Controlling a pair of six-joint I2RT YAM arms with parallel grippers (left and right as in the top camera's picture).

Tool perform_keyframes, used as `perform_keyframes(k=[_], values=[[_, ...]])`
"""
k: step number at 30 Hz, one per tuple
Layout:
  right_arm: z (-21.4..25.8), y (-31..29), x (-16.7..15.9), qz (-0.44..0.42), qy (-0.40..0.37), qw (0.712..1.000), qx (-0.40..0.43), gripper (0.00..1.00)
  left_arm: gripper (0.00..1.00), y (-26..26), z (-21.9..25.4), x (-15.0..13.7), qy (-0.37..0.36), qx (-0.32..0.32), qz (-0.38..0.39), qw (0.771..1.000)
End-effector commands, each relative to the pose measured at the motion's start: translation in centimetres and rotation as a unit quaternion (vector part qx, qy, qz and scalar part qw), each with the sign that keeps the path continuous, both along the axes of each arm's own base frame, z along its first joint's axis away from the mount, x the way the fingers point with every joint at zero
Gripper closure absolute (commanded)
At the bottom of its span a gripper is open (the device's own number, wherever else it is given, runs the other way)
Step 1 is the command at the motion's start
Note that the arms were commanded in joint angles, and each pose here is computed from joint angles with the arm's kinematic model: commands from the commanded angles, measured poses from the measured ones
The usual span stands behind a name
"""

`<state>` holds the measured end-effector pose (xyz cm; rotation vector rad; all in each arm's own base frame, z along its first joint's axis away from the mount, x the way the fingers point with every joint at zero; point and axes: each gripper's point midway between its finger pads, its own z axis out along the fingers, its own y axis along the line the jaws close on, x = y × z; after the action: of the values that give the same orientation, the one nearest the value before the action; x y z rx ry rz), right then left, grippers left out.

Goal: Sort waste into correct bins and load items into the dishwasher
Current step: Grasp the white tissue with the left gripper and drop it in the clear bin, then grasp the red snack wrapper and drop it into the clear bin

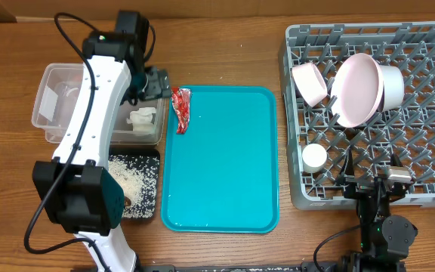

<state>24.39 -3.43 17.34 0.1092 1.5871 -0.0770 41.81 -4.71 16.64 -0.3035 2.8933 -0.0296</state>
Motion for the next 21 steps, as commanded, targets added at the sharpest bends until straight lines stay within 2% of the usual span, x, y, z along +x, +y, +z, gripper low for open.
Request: perform_keyframes(k=[1, 2, 3, 7, 11, 17, 21], values=[[-0.3, 0.0, 0.0, -0.002, 0.000, 1.000, -0.001, 0.00, 0.12, -6.4, 2.8, 0.6, -0.035, -0.138, -0.105, 0.984], [-0.3, 0.0, 0.0, -0.001, 0.000, 1.000, -0.001, 0.00, 0.23, -7.5, 2.6, 0.5, -0.035, -0.147, -0.127, 0.980], [-0.3, 0.0, 0.0, -0.002, 0.000, 1.000, -0.001, 0.00, 0.28, -8.0, 2.4, 0.4, -0.034, -0.138, -0.137, 0.980], [-0.3, 0.0, 0.0, -0.001, 0.000, 1.000, -0.001, 0.00, 0.29, -7.8, -0.9, 0.0, -0.009, -0.009, -0.116, 0.993], [-0.3, 0.0, 0.0, -0.002, 0.000, 1.000, -0.001, 0.00, 0.25, -6.8, -4.7, -0.1, 0.009, 0.120, -0.057, 0.991], [-0.3, 0.0, 0.0, -0.001, 0.000, 1.000, -0.001, 0.00, 0.25, -7.2, -10.8, 0.3, 0.053, 0.146, -0.022, 0.988], [-0.3, 0.0, 0.0, -0.002, 0.000, 1.000, -0.001, 0.00, 0.30, -7.2, -14.1, 0.1, 0.080, 0.155, -0.015, 0.985]])
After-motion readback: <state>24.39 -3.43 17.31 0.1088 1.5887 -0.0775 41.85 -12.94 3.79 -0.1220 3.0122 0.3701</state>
